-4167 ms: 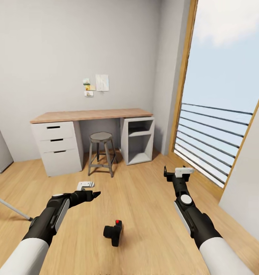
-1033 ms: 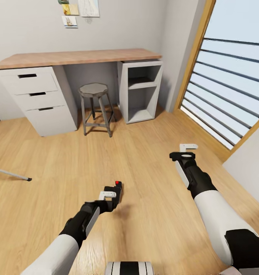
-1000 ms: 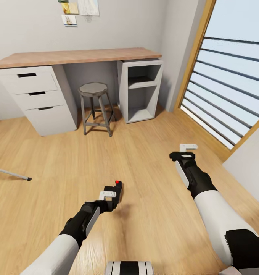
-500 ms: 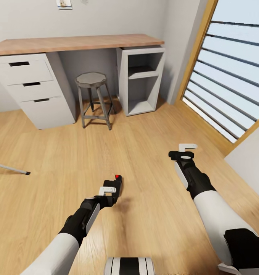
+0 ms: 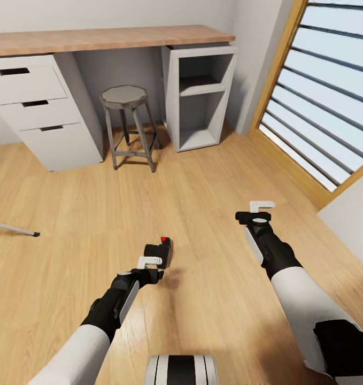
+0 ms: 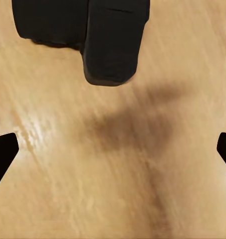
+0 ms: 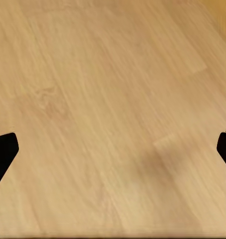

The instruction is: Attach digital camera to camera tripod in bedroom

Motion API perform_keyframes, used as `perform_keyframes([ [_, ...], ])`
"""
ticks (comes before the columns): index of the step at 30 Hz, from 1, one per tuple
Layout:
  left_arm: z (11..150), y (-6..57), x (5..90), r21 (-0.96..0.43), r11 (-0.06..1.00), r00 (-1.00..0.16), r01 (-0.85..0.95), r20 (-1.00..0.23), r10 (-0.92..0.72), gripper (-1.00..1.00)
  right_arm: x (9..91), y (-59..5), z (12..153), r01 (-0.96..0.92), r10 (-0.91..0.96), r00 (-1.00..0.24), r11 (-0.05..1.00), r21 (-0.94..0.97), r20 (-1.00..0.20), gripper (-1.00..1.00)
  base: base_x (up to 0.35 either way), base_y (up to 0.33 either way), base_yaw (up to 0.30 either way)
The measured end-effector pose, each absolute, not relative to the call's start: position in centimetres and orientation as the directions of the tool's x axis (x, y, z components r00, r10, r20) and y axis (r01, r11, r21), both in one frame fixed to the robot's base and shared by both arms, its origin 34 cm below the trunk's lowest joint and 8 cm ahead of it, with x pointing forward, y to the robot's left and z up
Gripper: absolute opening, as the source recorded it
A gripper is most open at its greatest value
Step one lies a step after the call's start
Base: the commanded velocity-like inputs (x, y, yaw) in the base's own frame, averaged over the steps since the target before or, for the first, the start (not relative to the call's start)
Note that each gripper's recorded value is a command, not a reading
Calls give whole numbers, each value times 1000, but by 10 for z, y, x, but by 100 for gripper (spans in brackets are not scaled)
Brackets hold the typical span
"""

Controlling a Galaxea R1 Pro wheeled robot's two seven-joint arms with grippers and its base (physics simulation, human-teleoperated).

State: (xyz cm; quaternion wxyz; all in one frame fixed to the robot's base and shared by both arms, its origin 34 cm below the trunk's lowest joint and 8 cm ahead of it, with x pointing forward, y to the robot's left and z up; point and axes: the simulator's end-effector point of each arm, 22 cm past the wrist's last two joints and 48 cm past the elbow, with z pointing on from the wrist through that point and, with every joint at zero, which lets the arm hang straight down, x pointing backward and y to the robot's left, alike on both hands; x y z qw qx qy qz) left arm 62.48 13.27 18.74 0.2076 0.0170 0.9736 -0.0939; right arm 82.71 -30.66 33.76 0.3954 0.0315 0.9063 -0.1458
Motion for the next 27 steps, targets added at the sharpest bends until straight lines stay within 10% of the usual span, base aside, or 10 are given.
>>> perform_keyframes([
  [27, 179, 138, 665, -179, 982, -890, 64, -456, -25, 100, 805, -306, 254, 143, -60, -761, 956, -257, -646, 100, 0, 0, 0],
])
